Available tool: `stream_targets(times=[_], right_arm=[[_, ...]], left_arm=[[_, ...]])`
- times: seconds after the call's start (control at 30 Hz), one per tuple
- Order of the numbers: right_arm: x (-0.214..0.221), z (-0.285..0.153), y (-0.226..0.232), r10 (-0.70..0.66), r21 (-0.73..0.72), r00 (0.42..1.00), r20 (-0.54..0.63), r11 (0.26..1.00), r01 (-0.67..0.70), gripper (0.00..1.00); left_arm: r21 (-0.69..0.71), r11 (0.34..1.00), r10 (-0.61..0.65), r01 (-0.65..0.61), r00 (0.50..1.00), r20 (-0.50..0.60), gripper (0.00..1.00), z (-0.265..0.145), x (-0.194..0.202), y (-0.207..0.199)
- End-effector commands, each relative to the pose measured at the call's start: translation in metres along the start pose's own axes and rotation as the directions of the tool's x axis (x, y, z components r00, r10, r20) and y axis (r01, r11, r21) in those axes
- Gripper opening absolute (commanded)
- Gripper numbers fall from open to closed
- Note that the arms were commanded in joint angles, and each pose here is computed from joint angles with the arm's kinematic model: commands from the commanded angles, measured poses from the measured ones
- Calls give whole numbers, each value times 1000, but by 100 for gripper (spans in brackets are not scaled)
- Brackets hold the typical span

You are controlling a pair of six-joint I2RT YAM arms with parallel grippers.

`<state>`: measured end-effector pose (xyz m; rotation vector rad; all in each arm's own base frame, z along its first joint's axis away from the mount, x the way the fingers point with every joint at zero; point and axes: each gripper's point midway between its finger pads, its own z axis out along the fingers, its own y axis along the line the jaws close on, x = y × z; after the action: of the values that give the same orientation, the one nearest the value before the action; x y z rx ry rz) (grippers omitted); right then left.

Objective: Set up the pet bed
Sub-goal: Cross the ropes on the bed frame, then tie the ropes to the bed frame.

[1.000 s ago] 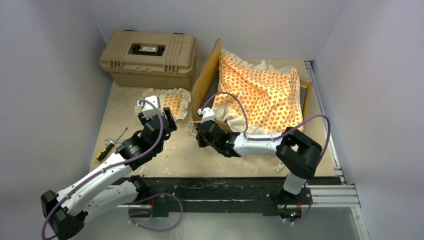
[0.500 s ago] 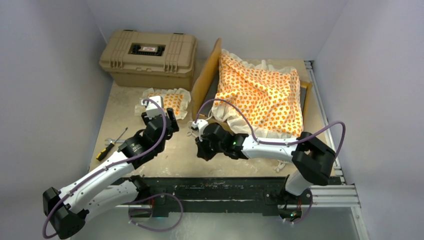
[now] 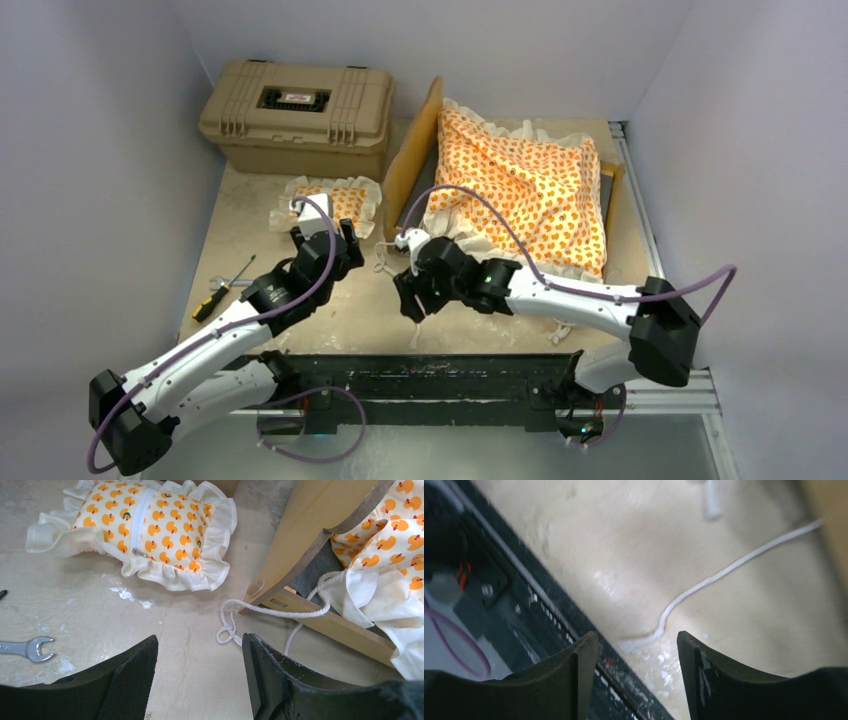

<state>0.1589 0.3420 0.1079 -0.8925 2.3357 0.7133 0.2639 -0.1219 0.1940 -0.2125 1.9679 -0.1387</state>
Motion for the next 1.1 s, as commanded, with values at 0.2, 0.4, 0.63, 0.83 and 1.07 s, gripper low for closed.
stream_targets(times=[0.2, 0.4, 0.63, 0.83, 1.07], right_arm=[[-69, 2, -60, 115, 328, 967, 226, 926, -187, 62], [-68, 8, -75, 188, 343, 942, 278, 897, -280, 61], [-75, -13, -105, 195, 339, 912, 361, 884, -323, 62], [-77, -26, -117, 175, 333, 894, 412, 885, -327, 62], [-69, -38, -124, 177, 331, 881, 439, 879, -342, 62]], left_arm=[[62, 997, -46, 50, 997, -70, 63, 8, 28, -14], [79, 996, -26, 38, 988, -150, 63, 29, 66, -26], [18, 1000, -4, 8, 979, -204, 61, 62, 103, -32], [-33, 999, -46, 41, 985, -164, 60, 81, 117, -28], [-58, 996, -74, 67, 989, -128, 59, 96, 129, -27]])
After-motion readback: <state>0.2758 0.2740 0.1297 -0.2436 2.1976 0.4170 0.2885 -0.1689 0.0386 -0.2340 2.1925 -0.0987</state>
